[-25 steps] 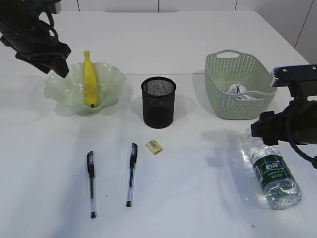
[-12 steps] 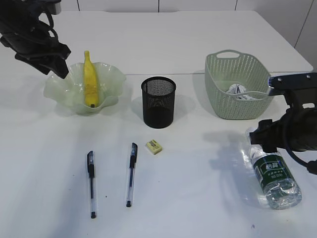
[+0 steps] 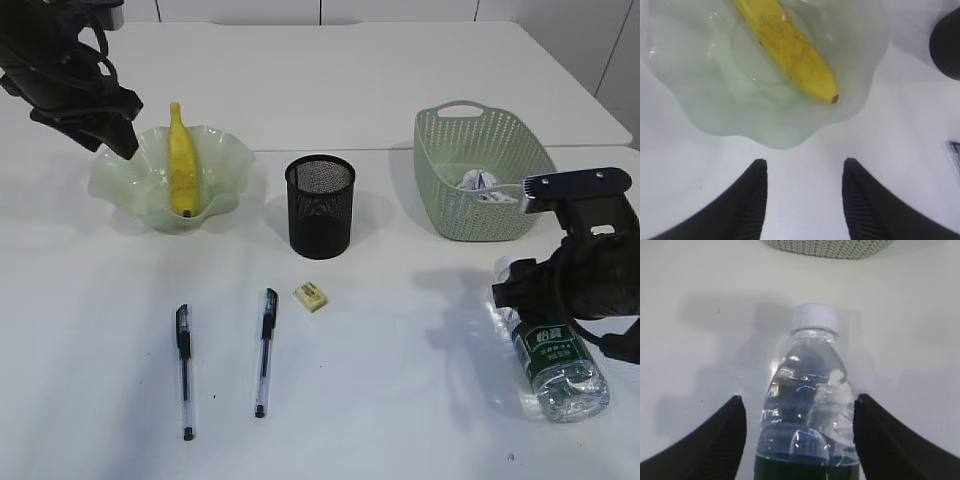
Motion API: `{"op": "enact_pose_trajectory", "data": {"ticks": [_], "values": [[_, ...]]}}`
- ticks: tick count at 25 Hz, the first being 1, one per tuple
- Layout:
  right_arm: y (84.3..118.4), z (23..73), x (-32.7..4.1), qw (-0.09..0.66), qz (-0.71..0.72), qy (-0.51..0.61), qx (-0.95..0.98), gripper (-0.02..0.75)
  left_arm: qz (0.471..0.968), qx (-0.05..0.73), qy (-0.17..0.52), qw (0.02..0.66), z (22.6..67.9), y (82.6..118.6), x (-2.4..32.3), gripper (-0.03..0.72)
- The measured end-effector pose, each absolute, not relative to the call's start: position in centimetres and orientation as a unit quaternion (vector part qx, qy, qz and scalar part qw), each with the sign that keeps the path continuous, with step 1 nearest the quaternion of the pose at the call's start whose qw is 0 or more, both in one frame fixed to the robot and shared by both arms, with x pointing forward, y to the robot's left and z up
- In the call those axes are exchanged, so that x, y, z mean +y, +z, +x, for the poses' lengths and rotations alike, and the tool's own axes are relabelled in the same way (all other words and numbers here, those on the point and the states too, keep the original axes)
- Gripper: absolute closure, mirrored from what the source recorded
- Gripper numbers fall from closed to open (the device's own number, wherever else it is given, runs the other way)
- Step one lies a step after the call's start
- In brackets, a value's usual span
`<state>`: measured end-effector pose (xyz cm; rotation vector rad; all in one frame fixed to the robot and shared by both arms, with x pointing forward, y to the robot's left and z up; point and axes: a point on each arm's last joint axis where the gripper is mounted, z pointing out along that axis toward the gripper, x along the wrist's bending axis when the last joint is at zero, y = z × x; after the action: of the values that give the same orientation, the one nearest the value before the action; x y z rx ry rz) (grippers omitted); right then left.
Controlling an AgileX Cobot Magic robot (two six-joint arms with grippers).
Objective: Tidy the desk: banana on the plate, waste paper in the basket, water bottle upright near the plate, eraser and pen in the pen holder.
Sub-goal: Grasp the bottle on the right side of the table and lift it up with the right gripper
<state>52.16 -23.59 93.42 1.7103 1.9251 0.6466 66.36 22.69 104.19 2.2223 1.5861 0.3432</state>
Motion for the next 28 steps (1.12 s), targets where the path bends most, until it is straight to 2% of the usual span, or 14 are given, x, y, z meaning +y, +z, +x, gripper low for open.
{"op": "enact_pose_trajectory", "data": {"ticks": [10,18,28], "values": [[95.9,56.2,-22.7,0.273,0.609,0.275,0.692,0.237,0.793,0.566,0.119,0.190,66.3,104.2,22.7,0.349],[95.6,58.2,-23.7,0.283,0.617,0.270,0.683,0.237,0.794,0.566,0.118,0.190,66.3,104.1,22.7,0.349],[95.1,58.4,-24.1,0.284,0.617,0.260,0.687,0.238,0.794,0.566,0.118,0.190,66.3,104.1,22.7,0.349]]}}
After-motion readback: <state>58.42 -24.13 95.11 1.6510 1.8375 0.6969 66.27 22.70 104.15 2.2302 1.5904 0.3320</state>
